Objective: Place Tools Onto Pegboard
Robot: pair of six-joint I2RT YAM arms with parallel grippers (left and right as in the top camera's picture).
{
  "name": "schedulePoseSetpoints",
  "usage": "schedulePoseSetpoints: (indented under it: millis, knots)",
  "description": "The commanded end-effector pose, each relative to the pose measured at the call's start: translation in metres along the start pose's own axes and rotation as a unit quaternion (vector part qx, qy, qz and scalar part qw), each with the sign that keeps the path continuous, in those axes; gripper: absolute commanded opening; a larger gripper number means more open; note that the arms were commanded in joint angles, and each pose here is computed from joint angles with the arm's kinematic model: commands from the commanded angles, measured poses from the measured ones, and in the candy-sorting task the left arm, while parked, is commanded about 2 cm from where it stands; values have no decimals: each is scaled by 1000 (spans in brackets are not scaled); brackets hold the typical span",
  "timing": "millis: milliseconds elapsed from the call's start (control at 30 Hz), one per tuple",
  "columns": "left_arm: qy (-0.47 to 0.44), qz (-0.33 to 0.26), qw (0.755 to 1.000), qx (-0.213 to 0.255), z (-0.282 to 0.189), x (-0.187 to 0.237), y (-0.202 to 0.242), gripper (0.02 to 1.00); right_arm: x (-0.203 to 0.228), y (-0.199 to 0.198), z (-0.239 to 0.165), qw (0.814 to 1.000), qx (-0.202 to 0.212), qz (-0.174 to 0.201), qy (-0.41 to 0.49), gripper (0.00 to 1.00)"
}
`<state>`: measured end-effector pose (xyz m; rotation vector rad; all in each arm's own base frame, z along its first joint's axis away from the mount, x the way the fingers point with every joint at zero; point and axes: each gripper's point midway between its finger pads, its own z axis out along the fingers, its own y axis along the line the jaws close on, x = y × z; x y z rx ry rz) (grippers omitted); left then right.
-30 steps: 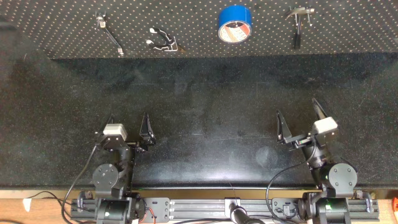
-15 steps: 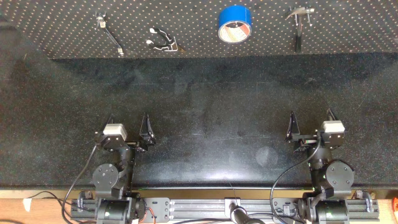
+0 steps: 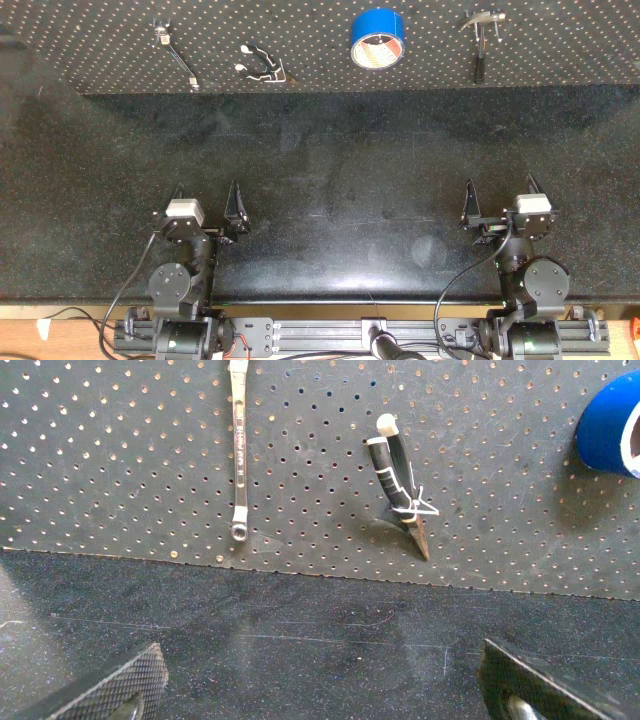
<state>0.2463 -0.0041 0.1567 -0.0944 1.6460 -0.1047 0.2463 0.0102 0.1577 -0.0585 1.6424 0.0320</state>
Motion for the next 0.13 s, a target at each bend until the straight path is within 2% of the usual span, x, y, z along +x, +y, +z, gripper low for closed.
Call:
schedulePoseSetpoints:
  millis: [33,133]
  knots:
    - [1,6,1000,6,0,1,-2,996,2,-3,0,1000,8,-5,3,976]
    - [1,6,1000,6,0,1,-2,996,2,-3,0,1000,8,-5,3,974]
